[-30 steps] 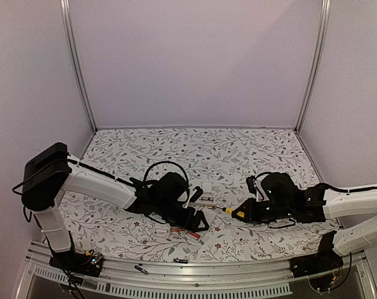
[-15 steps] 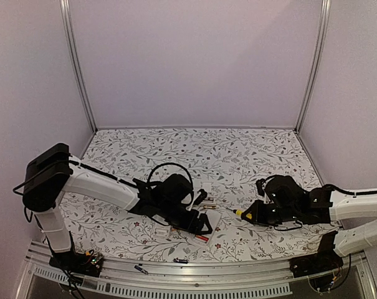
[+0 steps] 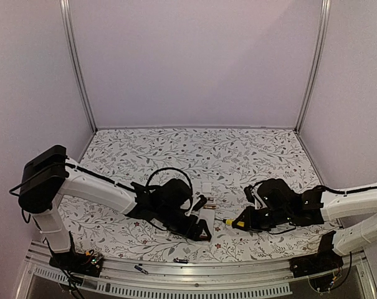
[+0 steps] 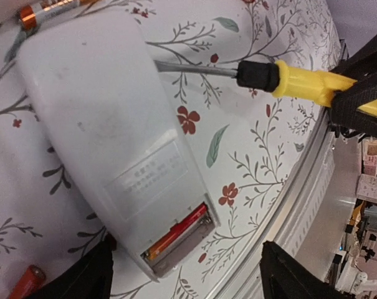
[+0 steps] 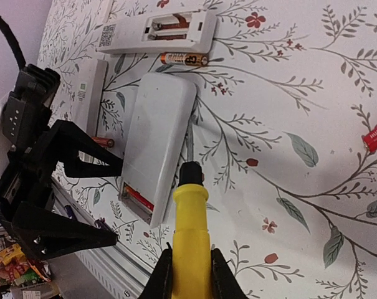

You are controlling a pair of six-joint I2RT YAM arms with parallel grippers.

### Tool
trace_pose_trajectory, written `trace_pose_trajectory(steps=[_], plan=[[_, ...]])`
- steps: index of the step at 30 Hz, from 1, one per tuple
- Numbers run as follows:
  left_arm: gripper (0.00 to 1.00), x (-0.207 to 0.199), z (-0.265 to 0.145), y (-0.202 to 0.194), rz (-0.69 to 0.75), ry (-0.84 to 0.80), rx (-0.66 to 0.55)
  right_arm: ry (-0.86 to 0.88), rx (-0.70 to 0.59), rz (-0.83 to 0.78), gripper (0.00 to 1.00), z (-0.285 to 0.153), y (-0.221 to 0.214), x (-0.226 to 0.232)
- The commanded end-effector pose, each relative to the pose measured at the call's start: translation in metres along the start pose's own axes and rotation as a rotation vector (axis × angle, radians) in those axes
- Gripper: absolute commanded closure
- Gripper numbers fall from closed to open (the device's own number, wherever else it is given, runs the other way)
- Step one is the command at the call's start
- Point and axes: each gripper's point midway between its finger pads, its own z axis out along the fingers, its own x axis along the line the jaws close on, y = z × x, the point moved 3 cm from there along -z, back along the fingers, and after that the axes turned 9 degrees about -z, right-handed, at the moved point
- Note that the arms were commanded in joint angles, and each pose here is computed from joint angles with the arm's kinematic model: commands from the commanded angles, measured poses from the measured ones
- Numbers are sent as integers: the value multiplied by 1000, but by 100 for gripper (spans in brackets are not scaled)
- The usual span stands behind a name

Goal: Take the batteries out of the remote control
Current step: Adjust the remote control without the battery cover at the center of the board.

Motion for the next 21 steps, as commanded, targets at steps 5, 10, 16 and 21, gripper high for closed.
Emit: trace_pose_trajectory(steps=[5,10,16,21], plan=[[19,-24,7,-18,17,-104,45,124,-3,-127,100,19,22,45],[19,-33,-4,-5,46,-113,-42,85,-10,-151,100,26,28,45],[17,-36,-45,18,134,-93,-188,-1,-74,-164,100,-3,37,36],[17,-5,-59,32,89,-18,-194,53,-31,-114,100,-23,20,34]])
